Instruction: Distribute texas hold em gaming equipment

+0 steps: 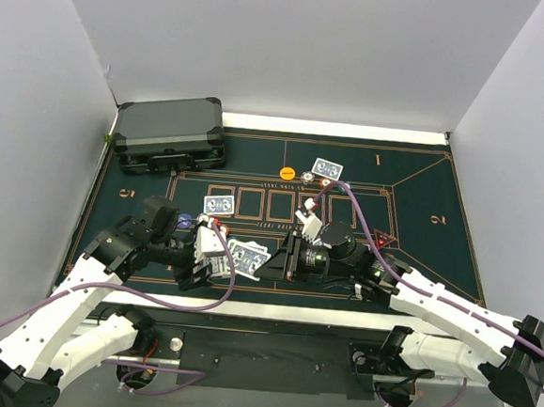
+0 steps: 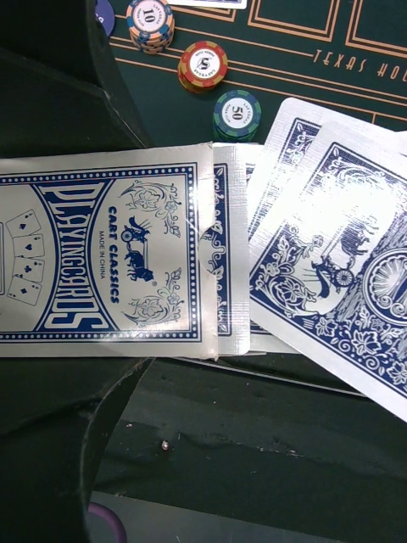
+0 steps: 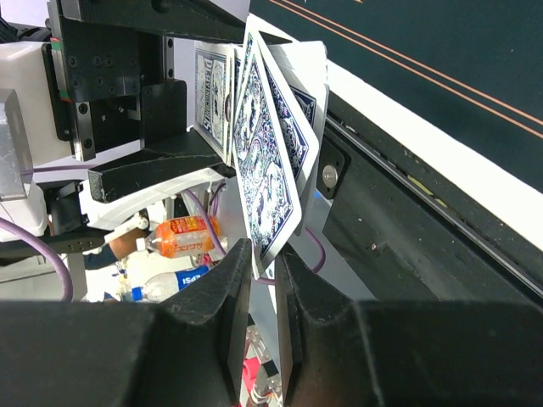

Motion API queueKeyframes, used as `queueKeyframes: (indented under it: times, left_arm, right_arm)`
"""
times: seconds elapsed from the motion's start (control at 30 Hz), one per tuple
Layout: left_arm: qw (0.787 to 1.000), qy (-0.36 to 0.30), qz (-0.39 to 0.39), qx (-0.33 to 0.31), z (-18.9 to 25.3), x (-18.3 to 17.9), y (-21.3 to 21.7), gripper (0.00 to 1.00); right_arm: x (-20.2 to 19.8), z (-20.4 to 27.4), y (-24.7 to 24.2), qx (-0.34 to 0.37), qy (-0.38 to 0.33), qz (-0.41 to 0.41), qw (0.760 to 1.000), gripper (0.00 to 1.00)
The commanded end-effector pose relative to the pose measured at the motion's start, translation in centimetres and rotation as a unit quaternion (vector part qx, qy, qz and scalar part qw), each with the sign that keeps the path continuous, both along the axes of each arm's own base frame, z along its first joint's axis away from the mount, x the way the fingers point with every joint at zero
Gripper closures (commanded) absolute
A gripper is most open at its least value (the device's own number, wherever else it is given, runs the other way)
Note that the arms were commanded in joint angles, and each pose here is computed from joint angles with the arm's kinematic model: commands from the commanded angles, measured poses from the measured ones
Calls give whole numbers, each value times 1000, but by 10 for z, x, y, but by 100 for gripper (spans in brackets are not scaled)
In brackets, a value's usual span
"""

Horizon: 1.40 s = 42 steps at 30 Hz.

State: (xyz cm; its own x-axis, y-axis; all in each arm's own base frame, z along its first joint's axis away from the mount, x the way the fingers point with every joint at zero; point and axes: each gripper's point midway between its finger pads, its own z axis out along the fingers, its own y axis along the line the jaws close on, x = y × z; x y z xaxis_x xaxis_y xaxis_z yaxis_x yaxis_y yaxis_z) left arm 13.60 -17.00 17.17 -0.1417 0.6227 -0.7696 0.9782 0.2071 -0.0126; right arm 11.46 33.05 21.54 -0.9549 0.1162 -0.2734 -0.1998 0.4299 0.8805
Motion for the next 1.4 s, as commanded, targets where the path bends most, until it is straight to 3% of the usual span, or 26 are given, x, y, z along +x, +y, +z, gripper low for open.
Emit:
queueKeyframes:
  times: [0.0, 0.2, 0.27, 0.4, 0.67, 0.97, 1.1, 1.37]
  left_arm:
    - [999, -29, -13, -38, 27, 4, -11, 100]
    - [999, -30, -13, -38, 27, 4, -11, 100]
    - [999, -27, -13, -38, 26, 3, -11, 100]
    - [999, -30, -12, -40, 27, 3, -11, 100]
    - [998, -26, -10, -48, 30, 2, -13, 100]
    - [998, -26, -7, -56, 35, 3, -15, 100]
    - [998, -25, -7, -56, 35, 3, -15, 100]
    - [998, -26, -7, -50, 32, 3, -13, 100]
  right_arm:
    - [-1, 33, 9, 40, -25, 25, 999, 86]
    - [-2, 30, 8, 25, -26, 31, 999, 85]
    - [-3, 29, 7, 17, -28, 33, 999, 82]
    - [-2, 19, 2, -12, -31, 36, 999, 63]
    - [-1, 6, -7, -59, -29, 32, 997, 53]
    - [1, 2, -12, -66, -32, 17, 997, 49]
    - [4, 4, -9, -44, -34, -2, 998, 52]
    - [32, 8, -30, -69, -77, -67, 992, 55]
